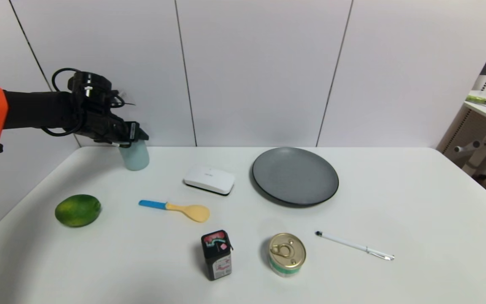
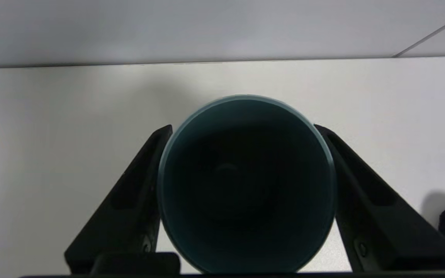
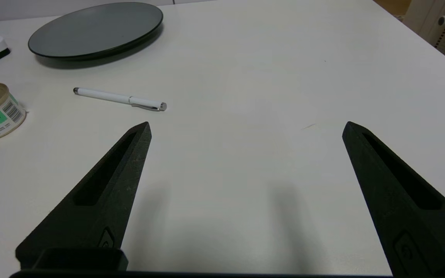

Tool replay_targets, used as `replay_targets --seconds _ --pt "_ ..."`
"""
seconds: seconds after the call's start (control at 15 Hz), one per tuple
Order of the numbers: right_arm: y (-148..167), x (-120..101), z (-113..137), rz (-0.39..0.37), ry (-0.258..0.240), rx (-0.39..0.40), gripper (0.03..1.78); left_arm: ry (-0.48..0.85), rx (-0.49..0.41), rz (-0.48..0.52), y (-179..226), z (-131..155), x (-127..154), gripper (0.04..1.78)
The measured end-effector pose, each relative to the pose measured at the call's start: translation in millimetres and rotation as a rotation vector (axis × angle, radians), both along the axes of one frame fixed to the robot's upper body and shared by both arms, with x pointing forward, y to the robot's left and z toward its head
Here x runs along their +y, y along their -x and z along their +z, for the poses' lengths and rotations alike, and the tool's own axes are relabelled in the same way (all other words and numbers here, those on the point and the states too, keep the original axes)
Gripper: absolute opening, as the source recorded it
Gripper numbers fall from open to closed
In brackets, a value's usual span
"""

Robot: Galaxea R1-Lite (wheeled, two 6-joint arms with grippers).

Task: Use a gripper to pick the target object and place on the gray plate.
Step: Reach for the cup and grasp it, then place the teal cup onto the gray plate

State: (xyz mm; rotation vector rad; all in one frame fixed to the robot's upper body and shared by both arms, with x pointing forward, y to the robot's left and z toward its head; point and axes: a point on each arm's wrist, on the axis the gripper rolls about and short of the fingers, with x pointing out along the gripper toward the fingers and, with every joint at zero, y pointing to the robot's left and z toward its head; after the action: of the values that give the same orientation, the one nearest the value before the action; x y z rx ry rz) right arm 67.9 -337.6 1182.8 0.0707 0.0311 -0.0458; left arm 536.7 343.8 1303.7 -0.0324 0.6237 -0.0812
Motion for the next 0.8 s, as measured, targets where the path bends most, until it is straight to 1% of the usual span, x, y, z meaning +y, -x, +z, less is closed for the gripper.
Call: replay_targets --seconds 0.27,0.47,0.67,0.8 --pt "0.0 0.0 0.0 0.000 0.000 0.000 1.71 0.000 0.006 -0.001 -0.8 -3.0 0.0 1.18" --pt "0.0 0.0 0.0 0.000 0.000 0.000 1.71 -0.001 -0.003 -0.012 6.1 6.9 -0.8 1.17" --pt "0.0 0.0 0.0 0.000 0.000 0.000 1.71 -0.007 -0.068 -0.084 28.6 38.1 -7.5 1.17" --pt "0.0 0.0 0.0 0.000 0.000 0.000 1.71 0.014 -0.133 -0.166 49.9 65.9 -20.4 1.17"
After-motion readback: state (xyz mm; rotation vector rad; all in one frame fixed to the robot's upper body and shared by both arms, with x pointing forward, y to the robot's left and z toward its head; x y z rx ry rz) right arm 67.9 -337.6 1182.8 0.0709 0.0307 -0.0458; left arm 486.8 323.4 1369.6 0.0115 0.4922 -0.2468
